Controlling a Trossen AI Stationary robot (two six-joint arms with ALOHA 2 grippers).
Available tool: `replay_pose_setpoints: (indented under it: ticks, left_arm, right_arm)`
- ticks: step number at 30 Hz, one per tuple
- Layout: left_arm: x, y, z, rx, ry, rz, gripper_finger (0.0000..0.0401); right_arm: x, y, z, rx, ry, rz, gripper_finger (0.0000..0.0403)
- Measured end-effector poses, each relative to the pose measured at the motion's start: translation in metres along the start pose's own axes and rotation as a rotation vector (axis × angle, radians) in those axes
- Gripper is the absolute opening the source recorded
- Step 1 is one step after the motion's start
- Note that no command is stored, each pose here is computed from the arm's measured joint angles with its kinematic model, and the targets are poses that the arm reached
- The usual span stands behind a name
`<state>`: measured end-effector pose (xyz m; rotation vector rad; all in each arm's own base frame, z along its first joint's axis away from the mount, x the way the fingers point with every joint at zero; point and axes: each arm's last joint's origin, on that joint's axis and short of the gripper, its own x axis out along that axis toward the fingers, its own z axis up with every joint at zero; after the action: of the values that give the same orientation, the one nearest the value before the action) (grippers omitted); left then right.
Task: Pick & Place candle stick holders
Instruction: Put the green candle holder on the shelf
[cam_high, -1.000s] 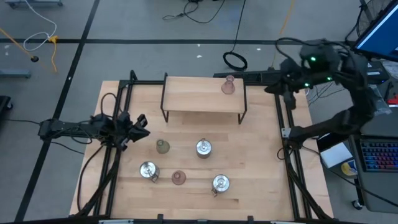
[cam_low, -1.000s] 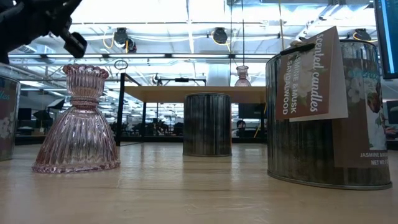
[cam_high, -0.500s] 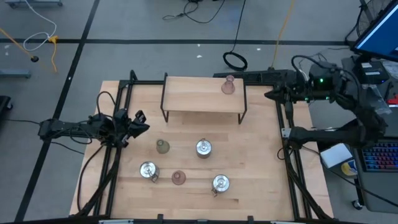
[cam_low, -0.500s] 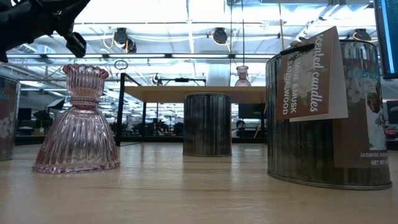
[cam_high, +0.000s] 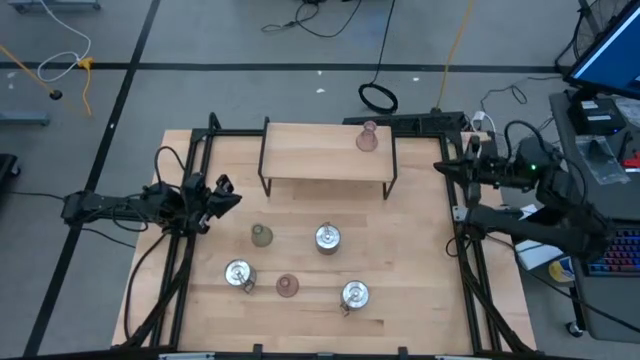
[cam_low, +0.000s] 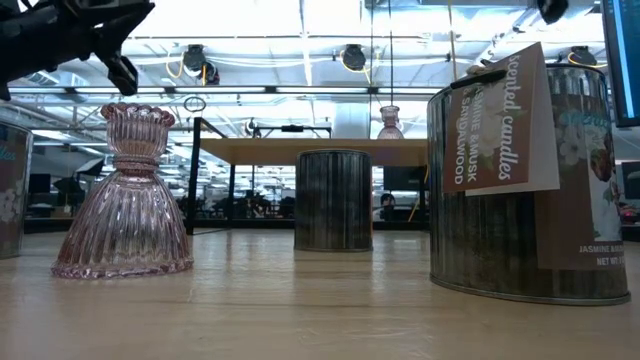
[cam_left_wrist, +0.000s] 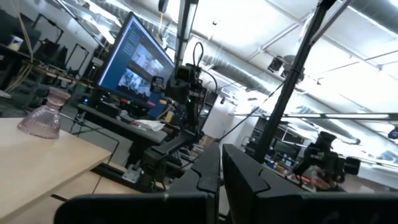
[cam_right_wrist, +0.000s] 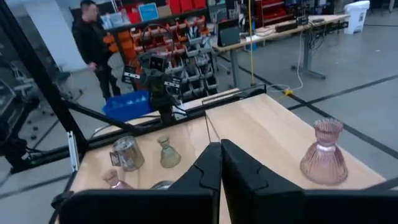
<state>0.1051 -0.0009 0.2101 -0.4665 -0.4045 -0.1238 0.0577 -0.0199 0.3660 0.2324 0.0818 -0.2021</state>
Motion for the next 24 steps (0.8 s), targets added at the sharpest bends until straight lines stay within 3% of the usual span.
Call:
replay_pose_setpoints:
  ticks: [7,18,24]
  left_arm:
    - [0.004,-0.002,0.006,-0.015,0.021,0.041,0.0019]
    - [0.028,-0.022,0.048,-0.02,0.269,0.2,0.0019]
    - [0.049,-0.027,0.058,-0.033,0.414,0.269,0.0019]
  right_arm:
    - [-0.011,-0.003,-0.029,0.027,-0.042,0.006,0.0001]
    - [-0.026,-0.005,-0.053,0.031,-0.105,-0.011,0.0001]
    - [-0.023,-0.01,-0.073,0.053,-0.106,-0.036,0.0001]
